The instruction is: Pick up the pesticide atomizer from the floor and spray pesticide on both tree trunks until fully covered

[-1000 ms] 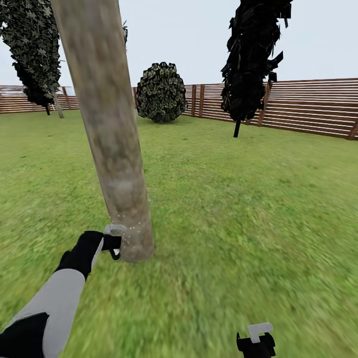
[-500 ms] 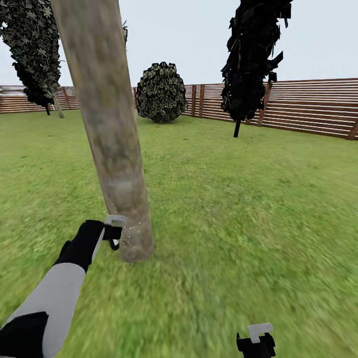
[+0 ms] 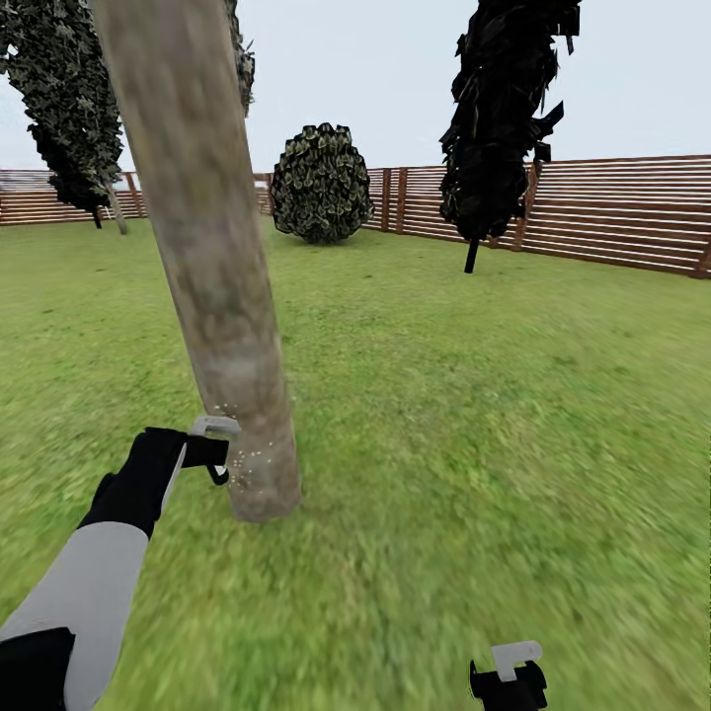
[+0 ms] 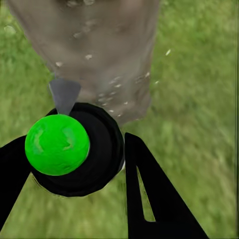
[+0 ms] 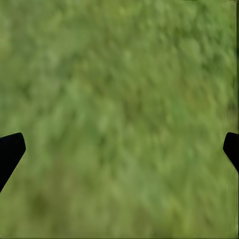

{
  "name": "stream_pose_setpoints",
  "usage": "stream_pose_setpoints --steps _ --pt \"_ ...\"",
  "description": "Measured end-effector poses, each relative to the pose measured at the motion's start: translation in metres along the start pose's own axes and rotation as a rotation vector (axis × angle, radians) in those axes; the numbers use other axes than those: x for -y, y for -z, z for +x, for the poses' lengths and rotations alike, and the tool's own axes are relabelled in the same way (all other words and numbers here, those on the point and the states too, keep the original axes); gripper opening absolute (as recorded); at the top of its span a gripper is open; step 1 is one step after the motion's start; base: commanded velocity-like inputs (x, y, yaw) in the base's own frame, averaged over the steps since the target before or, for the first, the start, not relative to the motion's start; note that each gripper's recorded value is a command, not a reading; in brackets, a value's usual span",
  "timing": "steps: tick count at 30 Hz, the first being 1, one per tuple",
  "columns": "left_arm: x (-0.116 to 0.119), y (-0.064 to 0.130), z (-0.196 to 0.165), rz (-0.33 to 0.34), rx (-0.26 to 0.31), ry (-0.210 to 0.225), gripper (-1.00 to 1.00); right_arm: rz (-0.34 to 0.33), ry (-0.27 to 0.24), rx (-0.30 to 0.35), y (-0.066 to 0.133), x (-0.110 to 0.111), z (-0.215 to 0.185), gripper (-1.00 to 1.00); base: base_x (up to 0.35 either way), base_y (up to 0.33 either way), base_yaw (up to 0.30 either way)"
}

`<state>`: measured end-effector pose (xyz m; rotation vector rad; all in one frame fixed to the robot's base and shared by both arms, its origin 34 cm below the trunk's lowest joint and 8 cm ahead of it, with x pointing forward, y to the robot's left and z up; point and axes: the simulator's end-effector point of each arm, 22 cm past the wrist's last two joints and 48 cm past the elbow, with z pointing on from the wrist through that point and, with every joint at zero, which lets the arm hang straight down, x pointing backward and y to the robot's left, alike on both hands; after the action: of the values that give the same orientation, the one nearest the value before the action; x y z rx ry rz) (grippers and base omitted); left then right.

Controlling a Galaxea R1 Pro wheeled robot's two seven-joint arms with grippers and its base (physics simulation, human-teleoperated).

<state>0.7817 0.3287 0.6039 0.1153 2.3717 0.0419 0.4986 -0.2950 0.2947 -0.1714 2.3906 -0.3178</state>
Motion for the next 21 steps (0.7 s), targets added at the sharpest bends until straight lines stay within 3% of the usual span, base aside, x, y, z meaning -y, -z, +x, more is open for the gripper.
stream_pose_setpoints --steps 16,21 --pt "-0.011 0.0 0.004 -0.016 -0.004 0.005 -1.0 0.0 0.0 0.0 0.0 0.0 0.0 1.0 0.117 -0.272 0.002" --pt "-0.011 -0.001 0.006 -0.016 -0.01 0.006 -1.0 0.0 0.0 0.0 0.0 0.0 0.0 1.0 0.105 -0.272 0.201"
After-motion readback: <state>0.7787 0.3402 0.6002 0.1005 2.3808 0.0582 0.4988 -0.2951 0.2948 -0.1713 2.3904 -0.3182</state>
